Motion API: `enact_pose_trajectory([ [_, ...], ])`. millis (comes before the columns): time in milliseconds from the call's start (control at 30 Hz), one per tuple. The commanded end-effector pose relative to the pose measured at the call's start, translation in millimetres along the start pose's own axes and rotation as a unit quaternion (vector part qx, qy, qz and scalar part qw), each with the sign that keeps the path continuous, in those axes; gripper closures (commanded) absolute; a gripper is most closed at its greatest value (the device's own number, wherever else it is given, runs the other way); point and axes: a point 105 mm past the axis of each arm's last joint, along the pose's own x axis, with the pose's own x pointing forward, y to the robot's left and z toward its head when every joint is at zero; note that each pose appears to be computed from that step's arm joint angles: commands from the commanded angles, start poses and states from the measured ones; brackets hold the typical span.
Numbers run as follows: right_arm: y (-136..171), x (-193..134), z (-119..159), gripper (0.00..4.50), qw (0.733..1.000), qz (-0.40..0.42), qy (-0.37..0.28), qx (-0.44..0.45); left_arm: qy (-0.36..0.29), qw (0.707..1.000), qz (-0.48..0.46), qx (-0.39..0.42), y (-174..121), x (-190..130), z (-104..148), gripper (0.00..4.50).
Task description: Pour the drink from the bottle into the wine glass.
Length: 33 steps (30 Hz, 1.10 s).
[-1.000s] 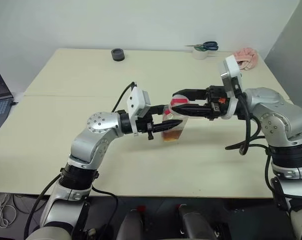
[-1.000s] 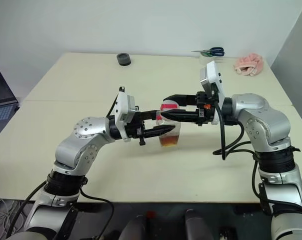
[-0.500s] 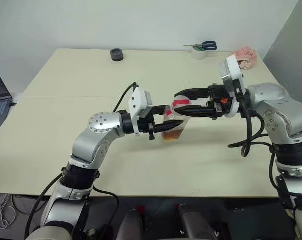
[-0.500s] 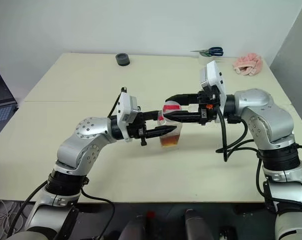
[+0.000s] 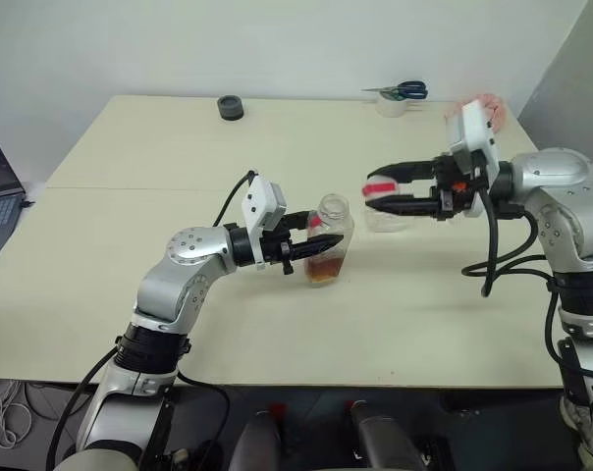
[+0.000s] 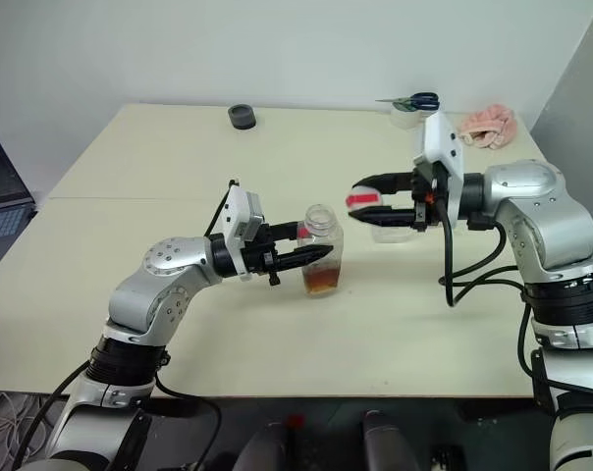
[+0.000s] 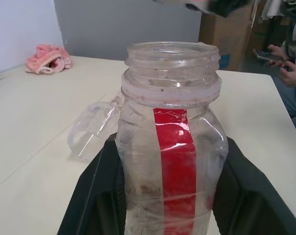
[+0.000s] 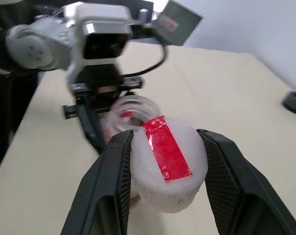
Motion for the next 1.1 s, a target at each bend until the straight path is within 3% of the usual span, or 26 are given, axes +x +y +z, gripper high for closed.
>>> enact_pose_trajectory([
  [33, -27.6, -27.2, -12.3, 2.78, 0.99, -0.134, -0.003, 0.042, -0.028, 0.999, 0.008, 0.032, 0.4, -3.3, 19.8, 2.7],
  [167, -37.3, -61.2, -48.1, 2.78, 0.953, -0.278, 0.023, 0.115, -0.037, 0.999, 0.008, 0.033, 0.6, -2.2, 22.0, 2.7],
  [300, -0.6, -85.5, -98.5, 2.78, 0.917, -0.349, 0.097, 0.17, -0.047, 0.998, -0.004, 0.034, -1.1, 3.0, 25.9, 2.7],
  [400, 14.5, -102.2, -141.7, 2.78, 0.872, -0.431, 0.145, 0.18, -0.051, 0.998, -0.019, 0.031, -3.1, 8.1, 26.6, 2.7],
  [533, 22.2, -115.0, -175.1, 2.78, 0.822, -0.511, 0.146, 0.204, -0.052, 0.998, -0.038, 0.029, -5.8, 13.9, 26.9, 2.7],
  [567, 23.3, -117.3, -181.6, 2.43, 0.815, -0.52, 0.149, 0.208, -0.052, 0.997, -0.041, 0.029, -6.2, 14.6, 27.0, 2.7],
  [800, 14.7, -121.2, -186.3, 0.07, 0.815, -0.524, 0.148, 0.198, -0.05, 0.997, -0.047, 0.032, -3.6, 16.5, 27.6, 2.7],
  [1100, 0.8, -133.9, -171.7, 0.0, 0.822, -0.525, 0.167, 0.148, -0.045, 0.998, -0.035, 0.031, 2.6, 13.8, 24.1, 2.7],
])
